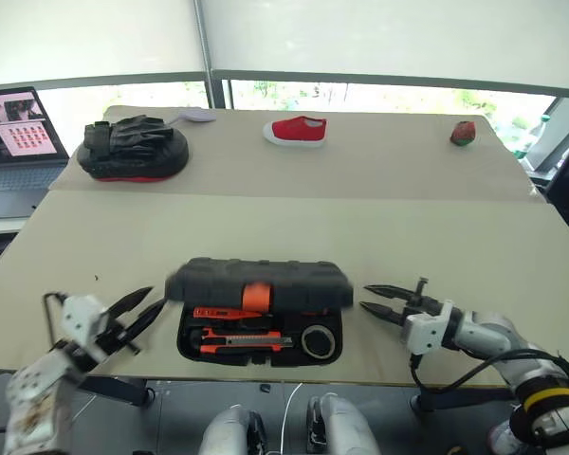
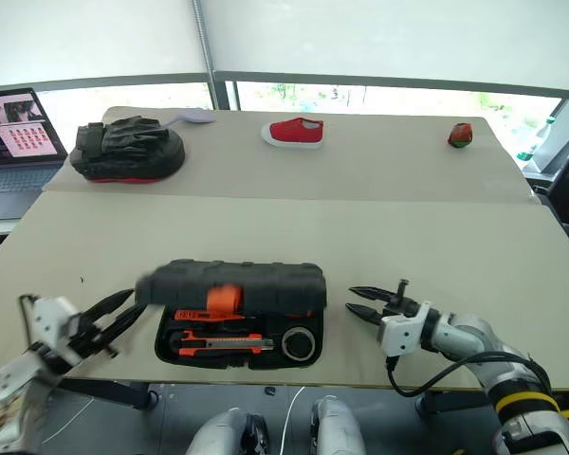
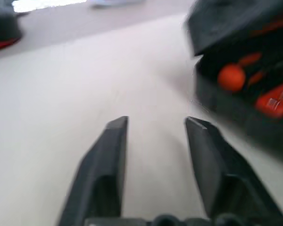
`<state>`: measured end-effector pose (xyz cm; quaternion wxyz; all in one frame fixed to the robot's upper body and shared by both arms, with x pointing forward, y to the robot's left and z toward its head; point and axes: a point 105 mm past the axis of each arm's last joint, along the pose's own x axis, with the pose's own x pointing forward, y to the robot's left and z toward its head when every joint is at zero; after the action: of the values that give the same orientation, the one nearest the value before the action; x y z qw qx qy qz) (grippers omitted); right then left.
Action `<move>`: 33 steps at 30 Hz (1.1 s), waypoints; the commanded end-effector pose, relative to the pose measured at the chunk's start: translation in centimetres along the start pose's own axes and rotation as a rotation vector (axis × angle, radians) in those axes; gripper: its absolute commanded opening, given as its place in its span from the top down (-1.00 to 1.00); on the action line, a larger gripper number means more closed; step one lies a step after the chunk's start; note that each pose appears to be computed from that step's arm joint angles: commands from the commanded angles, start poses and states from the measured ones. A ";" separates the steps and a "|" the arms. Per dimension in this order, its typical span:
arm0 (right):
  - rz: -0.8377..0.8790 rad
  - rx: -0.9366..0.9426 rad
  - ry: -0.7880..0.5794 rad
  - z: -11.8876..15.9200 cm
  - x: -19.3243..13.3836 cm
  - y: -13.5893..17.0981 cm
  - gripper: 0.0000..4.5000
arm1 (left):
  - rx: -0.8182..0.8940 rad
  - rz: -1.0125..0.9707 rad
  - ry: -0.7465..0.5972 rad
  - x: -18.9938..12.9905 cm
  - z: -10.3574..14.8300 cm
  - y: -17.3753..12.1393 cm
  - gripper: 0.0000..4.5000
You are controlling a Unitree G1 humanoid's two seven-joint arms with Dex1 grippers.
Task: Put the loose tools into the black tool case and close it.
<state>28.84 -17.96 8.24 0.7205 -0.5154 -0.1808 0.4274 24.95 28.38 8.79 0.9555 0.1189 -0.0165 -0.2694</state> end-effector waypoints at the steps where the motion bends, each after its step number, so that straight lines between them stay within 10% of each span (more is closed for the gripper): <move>1: -0.054 0.049 0.072 -1.1 -1.4 -1.5 -0.32 | 0.009 0.068 0.033 -0.9 0.5 2.4 -0.43; 4: -0.033 0.262 0.087 -1.0 -2.2 -1.8 -0.32 | -0.009 0.057 0.042 0.3 1.4 3.2 -0.43; 10: 0.146 0.614 -0.026 3.1 -3.1 -1.5 0.44 | -0.039 -0.048 -0.031 5.4 4.5 2.7 -0.47; 14: 0.396 0.722 -0.027 6.0 -4.0 1.2 0.99 | -0.054 -0.153 -0.026 8.6 5.4 1.5 0.11; 20: 0.597 0.790 -0.046 9.4 -3.7 4.4 1.00 | -0.036 -0.274 0.062 11.6 4.6 0.3 0.98; 33: 0.354 0.664 -0.058 8.6 4.5 2.5 1.00 | -0.107 -0.407 0.214 11.9 2.9 0.3 0.98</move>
<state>21.76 -8.84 6.88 0.7254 -0.2297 0.0883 0.6428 34.94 21.18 10.62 0.8803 0.0892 0.1298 -0.4476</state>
